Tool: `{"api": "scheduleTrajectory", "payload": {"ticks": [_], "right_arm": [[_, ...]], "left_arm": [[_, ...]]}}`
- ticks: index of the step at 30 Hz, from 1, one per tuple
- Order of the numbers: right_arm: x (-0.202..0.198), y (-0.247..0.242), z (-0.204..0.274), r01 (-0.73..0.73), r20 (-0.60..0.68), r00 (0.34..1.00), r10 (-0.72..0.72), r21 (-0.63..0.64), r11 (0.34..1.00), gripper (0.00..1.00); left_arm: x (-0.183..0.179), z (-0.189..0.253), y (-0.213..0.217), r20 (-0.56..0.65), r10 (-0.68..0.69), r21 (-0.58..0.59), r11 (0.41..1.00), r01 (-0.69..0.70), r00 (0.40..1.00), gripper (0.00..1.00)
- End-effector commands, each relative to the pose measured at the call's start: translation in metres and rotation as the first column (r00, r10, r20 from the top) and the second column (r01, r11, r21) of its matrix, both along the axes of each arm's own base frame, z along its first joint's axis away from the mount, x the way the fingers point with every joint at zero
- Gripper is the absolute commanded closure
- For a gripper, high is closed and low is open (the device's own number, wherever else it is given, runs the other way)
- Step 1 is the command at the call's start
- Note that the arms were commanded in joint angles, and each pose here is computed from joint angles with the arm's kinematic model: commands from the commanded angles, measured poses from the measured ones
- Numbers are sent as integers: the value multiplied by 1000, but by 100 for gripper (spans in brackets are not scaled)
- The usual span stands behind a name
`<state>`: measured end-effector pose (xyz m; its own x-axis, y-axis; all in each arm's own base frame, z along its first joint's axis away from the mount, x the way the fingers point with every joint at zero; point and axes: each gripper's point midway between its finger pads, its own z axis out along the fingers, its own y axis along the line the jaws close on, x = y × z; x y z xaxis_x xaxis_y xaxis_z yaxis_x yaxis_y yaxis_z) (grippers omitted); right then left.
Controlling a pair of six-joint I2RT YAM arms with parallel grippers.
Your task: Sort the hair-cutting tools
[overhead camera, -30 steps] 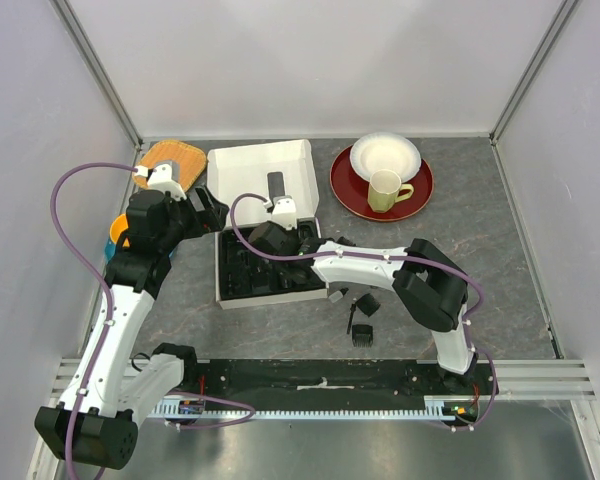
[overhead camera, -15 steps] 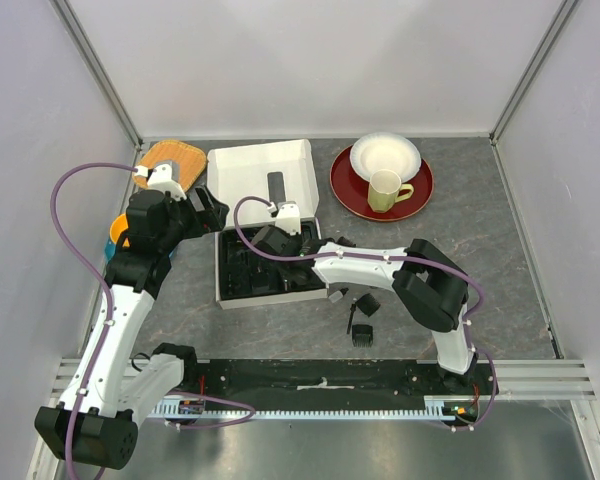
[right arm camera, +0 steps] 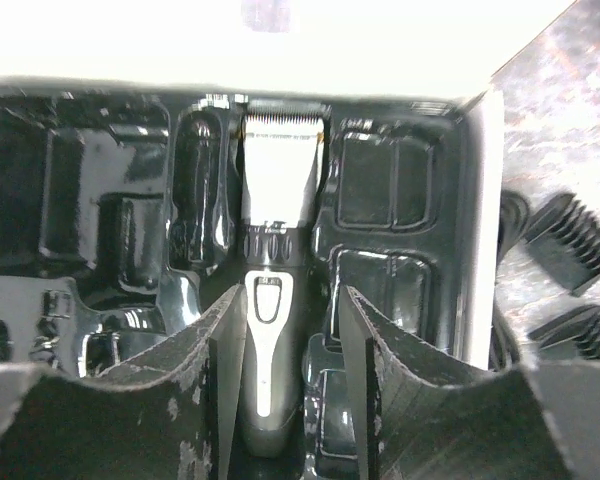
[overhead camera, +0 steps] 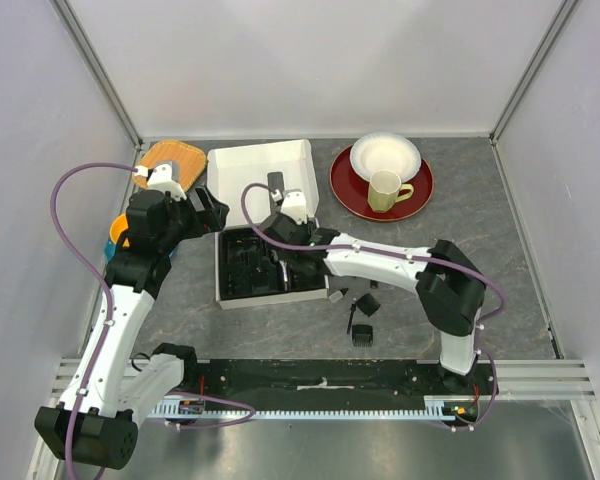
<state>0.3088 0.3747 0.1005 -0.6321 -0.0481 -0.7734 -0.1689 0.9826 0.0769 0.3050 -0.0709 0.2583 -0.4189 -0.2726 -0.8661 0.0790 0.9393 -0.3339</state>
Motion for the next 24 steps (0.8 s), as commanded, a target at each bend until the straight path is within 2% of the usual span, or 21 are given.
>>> {"api": "scheduleTrajectory", "payload": {"ticks": [1, 6, 10, 13, 16, 19, 24], "right_arm": [[13, -27, 62, 7, 19, 1000, -8, 36, 999, 50], [16, -98, 72, 104, -16, 994, -103, 55, 993, 45], [3, -155, 53, 196, -55, 979, -196, 0, 981, 40], [-11, -182, 36, 236, -88, 968, -236, -12, 972, 33], [-26, -193, 19, 244, -130, 961, -245, -25, 969, 32], [-34, -203, 4, 262, -159, 951, -265, -42, 964, 32], [-46, -214, -35, 261, -246, 928, -281, -108, 959, 44]], "left_arm": [[2, 16, -6, 45, -45, 4, 999, 45, 998, 6], [1, 16, -9, 45, -63, -2, 998, 63, 997, 6], [1, 15, -10, 45, -65, -8, 998, 66, 997, 6], [2, 13, -11, 35, -65, -17, 998, 65, 997, 6], [2, 11, -12, 24, -62, -28, 998, 62, 998, 6], [1, 9, -12, 14, -57, -34, 998, 58, 998, 6], [0, 9, -12, 10, -59, -39, 998, 59, 998, 6]]}}
